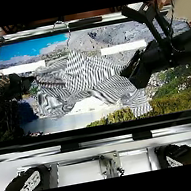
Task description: Fold the shirts.
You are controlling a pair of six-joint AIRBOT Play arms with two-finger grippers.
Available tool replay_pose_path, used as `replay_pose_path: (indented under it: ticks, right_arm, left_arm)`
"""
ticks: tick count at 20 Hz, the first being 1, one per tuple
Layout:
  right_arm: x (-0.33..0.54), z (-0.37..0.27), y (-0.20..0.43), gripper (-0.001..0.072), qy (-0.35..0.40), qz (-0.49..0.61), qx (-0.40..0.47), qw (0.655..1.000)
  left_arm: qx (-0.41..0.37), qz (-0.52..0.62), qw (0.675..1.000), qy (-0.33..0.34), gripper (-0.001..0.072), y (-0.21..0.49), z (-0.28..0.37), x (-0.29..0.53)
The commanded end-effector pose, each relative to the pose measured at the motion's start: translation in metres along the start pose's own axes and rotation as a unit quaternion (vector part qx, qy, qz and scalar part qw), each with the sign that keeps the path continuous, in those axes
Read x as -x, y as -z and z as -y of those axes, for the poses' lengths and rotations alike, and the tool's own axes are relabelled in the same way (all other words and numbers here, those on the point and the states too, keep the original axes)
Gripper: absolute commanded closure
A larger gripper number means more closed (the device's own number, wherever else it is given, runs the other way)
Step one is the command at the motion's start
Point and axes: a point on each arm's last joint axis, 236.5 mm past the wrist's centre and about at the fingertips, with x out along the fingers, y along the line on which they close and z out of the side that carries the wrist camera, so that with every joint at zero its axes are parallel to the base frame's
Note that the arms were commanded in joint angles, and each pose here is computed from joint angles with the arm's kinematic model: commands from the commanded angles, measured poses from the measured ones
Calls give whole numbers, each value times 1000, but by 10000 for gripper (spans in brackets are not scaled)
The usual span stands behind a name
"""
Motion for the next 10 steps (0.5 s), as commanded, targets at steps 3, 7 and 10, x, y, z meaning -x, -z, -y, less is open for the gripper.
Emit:
replay_pose_path:
  ticks: [3,7,10]
  right_arm:
    - [2,29,-6,626,63,12,16,998]
    - [3,33,-4,627,70,5,49,996]
    - [4,39,-1,627,84,-4,59,995]
  left_arm:
    - [-24,-36,999,11,653,15,6,3]
    - [-20,-28,999,34,652,11,17,3]
    - [-5,-17,997,76,652,6,37,5]
